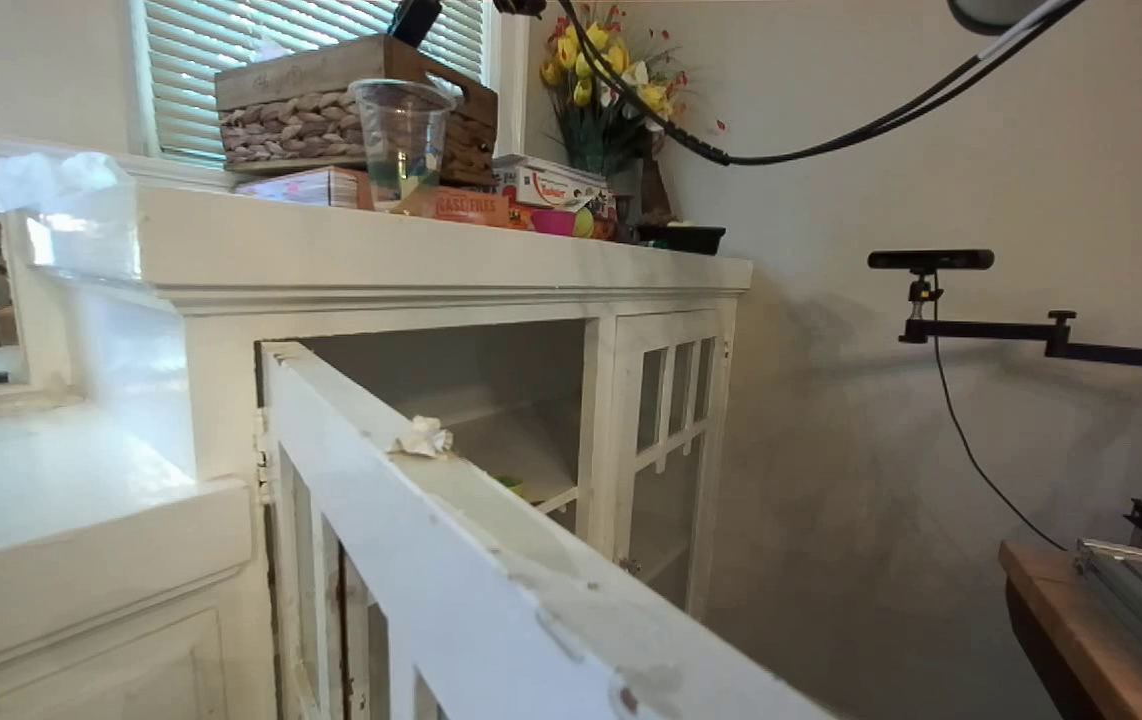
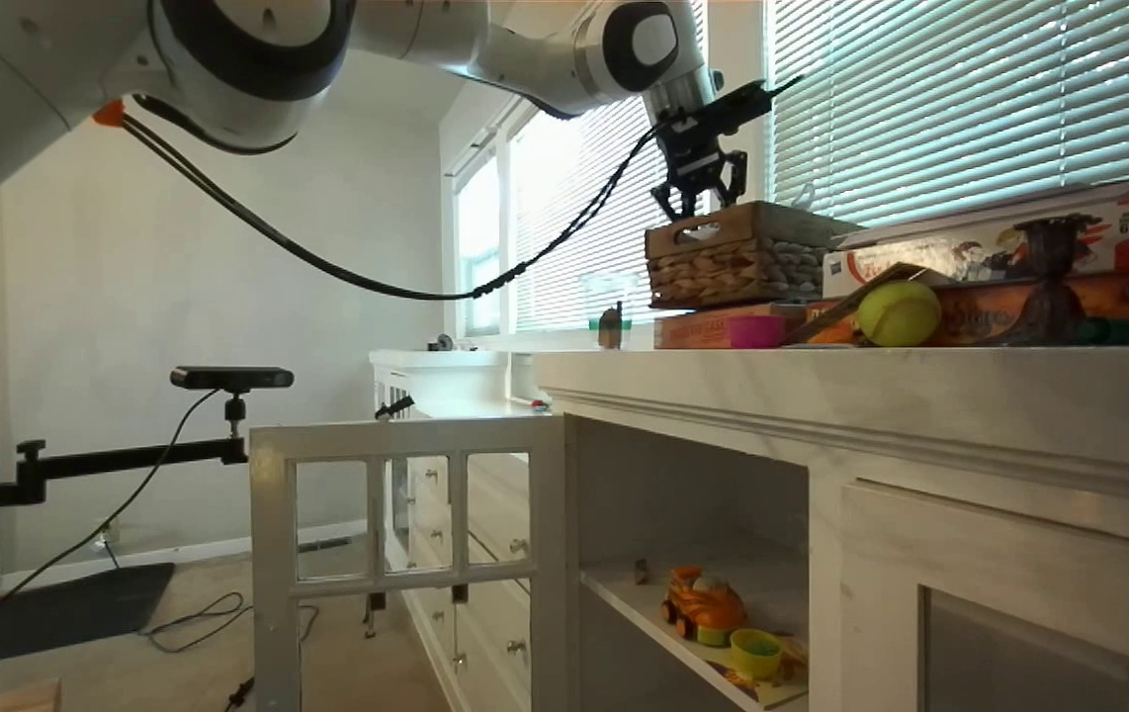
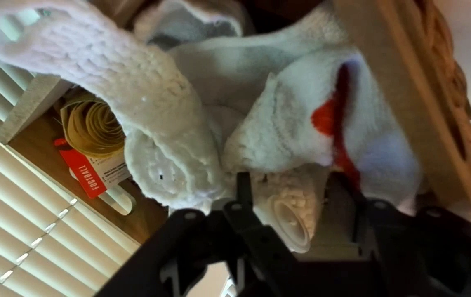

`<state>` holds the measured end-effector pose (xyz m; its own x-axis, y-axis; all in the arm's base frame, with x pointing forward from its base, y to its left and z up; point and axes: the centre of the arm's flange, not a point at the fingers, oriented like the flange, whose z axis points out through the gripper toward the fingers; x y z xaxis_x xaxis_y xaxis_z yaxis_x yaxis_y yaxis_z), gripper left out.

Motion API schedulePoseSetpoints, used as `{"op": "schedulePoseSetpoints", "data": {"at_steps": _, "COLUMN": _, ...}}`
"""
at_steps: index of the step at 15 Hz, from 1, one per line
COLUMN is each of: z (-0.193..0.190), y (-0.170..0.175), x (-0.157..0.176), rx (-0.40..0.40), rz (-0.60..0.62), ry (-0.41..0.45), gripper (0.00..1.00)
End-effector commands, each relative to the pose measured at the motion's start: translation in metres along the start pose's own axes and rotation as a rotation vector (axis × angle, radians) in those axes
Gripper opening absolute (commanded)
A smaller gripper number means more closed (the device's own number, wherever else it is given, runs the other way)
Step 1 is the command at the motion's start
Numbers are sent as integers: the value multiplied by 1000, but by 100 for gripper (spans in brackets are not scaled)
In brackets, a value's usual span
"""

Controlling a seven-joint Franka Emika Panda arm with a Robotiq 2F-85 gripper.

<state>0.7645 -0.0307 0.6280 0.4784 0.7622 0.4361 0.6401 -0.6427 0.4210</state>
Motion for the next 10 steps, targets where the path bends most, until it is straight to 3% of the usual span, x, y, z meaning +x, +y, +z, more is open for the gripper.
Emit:
{"op": "schedulePoseSetpoints", "data": {"at_steps": 1, "z": -8, "y": 26, "x": 20, "rx": -73, "rz": 4, "ry": 11, "gripper": 85}}
{"op": "schedulePoseSetpoints", "data": {"at_steps": 3, "z": -20, "y": 38, "x": 21, "rx": -114, "rz": 18, "ry": 24, "gripper": 99}}
{"op": "schedulePoseSetpoints", "data": {"at_steps": 9, "z": -30, "y": 70, "x": 12, "rx": -190, "rz": 43, "ry": 20, "gripper": 100}}
{"op": "schedulePoseSetpoints", "data": {"at_steps": 10, "z": -25, "y": 74, "x": 10, "rx": -190, "rz": 47, "ry": 13, "gripper": 94}}
